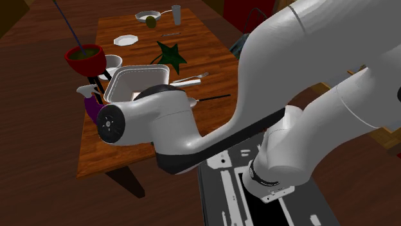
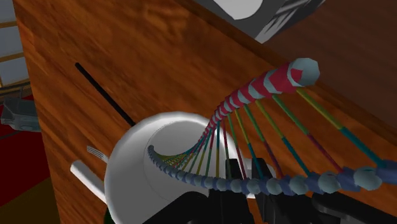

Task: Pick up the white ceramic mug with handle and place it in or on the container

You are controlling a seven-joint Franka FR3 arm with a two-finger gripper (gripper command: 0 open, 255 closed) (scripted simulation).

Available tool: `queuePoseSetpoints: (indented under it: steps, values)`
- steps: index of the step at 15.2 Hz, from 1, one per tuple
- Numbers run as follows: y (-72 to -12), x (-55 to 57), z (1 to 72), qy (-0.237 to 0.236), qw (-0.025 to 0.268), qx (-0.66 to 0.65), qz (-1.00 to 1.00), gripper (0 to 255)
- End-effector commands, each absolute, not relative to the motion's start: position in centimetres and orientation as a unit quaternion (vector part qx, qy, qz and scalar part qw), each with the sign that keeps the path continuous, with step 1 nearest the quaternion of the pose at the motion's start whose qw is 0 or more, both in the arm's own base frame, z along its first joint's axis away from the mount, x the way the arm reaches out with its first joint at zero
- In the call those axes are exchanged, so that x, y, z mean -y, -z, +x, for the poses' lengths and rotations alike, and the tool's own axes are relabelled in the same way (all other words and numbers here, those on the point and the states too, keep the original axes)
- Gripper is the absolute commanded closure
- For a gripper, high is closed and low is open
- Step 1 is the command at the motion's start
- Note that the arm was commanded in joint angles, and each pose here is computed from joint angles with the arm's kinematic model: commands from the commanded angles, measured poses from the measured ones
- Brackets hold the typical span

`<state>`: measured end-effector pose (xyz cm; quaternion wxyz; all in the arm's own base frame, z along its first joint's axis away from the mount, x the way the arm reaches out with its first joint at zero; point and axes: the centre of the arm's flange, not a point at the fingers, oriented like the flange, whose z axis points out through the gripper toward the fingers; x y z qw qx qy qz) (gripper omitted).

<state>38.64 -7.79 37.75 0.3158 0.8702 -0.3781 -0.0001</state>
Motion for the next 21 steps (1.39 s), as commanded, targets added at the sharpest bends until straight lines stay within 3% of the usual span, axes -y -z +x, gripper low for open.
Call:
queuePoseSetpoints:
  steps: [1,21]
  values:
    - [-38.8,7.8,38.7,0.000,0.316,0.378,0.870,255]
    - [-49.3,7.8,38.7,0.000,0.316,0.378,0.870,255]
